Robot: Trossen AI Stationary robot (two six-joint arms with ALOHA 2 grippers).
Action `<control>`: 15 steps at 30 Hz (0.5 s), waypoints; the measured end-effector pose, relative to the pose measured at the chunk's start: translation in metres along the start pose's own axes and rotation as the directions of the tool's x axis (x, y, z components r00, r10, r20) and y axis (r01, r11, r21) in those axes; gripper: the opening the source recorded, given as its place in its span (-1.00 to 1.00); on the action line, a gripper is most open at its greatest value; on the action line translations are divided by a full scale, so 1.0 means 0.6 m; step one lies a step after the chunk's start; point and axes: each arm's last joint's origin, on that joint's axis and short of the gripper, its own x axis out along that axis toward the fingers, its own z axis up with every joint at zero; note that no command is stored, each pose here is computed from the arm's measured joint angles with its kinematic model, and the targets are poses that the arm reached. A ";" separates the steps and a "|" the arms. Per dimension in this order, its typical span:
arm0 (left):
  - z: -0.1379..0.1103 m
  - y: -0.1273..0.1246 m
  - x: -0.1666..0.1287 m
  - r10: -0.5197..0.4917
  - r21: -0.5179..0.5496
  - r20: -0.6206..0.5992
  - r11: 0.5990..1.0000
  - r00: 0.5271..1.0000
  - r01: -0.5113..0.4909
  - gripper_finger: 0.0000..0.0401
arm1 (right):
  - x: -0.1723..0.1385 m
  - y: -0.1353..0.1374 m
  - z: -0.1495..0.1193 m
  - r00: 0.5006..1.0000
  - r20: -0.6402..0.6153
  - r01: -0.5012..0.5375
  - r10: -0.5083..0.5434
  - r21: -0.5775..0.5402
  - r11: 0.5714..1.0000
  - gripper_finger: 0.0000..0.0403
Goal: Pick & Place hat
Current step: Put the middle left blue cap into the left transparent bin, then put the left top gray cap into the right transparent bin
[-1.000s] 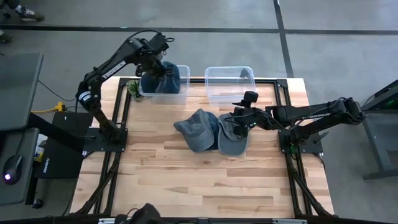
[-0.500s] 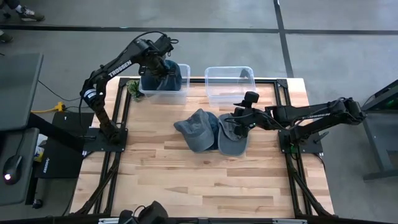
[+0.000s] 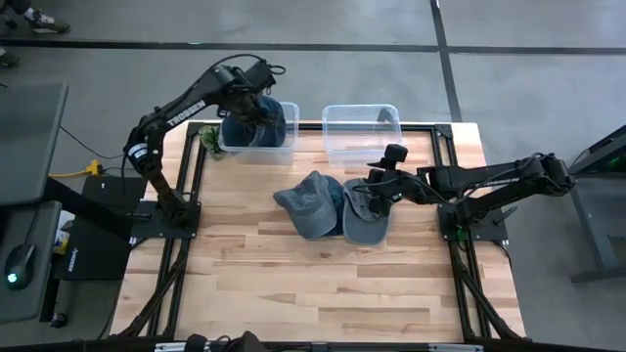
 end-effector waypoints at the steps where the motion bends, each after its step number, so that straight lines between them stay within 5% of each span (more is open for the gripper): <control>1: 0.002 0.001 -0.009 0.001 -0.002 0.019 1.000 1.000 -0.001 -0.10 | 0.000 0.000 0.000 1.000 0.000 -0.004 0.004 0.001 1.000 -0.04; 8: 0.007 0.016 -0.094 0.056 0.000 0.147 0.998 0.987 -0.057 0.02 | 0.000 0.000 0.000 1.000 -0.001 -0.006 0.006 0.001 1.000 -0.04; 15: -0.011 -0.016 -0.152 -0.055 0.143 0.245 0.989 0.968 0.020 -0.13 | 0.000 0.000 0.000 1.000 0.000 -0.006 0.006 0.003 1.000 -0.04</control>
